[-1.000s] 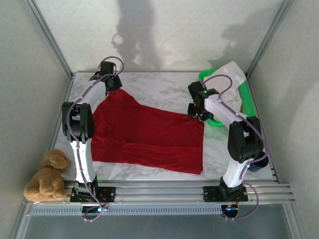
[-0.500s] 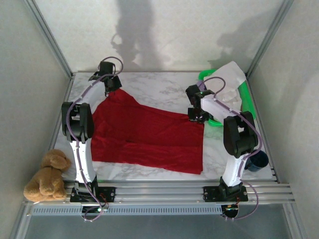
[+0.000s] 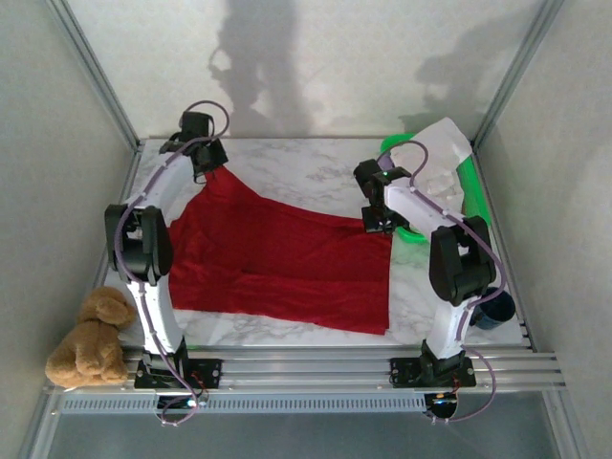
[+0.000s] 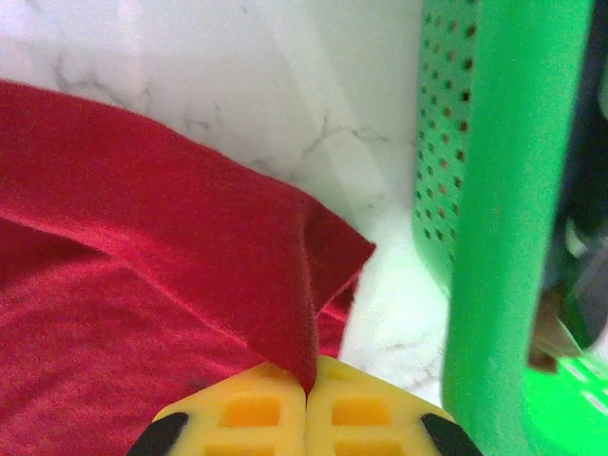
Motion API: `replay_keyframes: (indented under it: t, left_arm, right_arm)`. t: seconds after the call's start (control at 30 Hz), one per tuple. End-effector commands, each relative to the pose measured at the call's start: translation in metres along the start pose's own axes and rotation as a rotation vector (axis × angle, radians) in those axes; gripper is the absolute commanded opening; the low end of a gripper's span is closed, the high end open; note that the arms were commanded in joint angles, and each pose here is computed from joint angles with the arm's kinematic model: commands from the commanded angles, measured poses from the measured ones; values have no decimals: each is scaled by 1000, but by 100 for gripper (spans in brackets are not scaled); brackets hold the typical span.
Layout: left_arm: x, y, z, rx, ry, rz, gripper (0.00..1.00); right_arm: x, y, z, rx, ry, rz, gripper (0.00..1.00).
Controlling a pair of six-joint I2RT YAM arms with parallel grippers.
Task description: Fold and stack the t-shirts
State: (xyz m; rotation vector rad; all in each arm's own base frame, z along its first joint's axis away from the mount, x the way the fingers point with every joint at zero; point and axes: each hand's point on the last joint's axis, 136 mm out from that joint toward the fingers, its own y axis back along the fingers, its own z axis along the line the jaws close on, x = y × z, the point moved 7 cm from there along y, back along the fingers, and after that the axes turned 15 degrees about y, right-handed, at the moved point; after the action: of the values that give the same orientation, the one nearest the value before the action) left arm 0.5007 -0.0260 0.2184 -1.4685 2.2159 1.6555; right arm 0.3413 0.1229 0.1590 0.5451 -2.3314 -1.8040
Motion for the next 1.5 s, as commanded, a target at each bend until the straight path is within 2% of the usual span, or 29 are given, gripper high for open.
replay_keyframes:
  t: [0.0, 0.3, 0.5, 0.7, 1.0, 1.13, 1.23, 1.37, 1.47]
  left_arm:
    - [-4, 36, 9, -34, -8, -23, 0]
    - [3, 82, 46, -79, 18, -29, 0]
    - [16, 90, 67, -113, 28, 8, 0]
    - [30, 94, 91, -146, 53, 39, 0]
    - [64, 85, 126, -216, 72, 136, 0]
    - [80, 78, 141, -236, 91, 173, 0]
    - [92, 72, 146, -227, 106, 207, 0]
    - [101, 67, 158, -269, 127, 201, 0]
    - [106, 60, 164, -272, 148, 196, 0]
  right_arm:
    - [22, 18, -8, 61, 61, 43, 0]
    - [53, 19, -3, 57, 105, 82, 0]
    - [75, 17, 20, 0, 121, 123, 0]
    - [98, -3, 33, 32, 53, 247, 0]
    - [98, -26, 52, -24, 95, 289, 1]
    - [101, -31, 61, -44, 120, 307, 17]
    - [102, -25, 60, -17, 118, 309, 39]
    - [100, 3, 60, 22, 140, 272, 52]
    - [93, 28, 64, 7, 149, 216, 56]
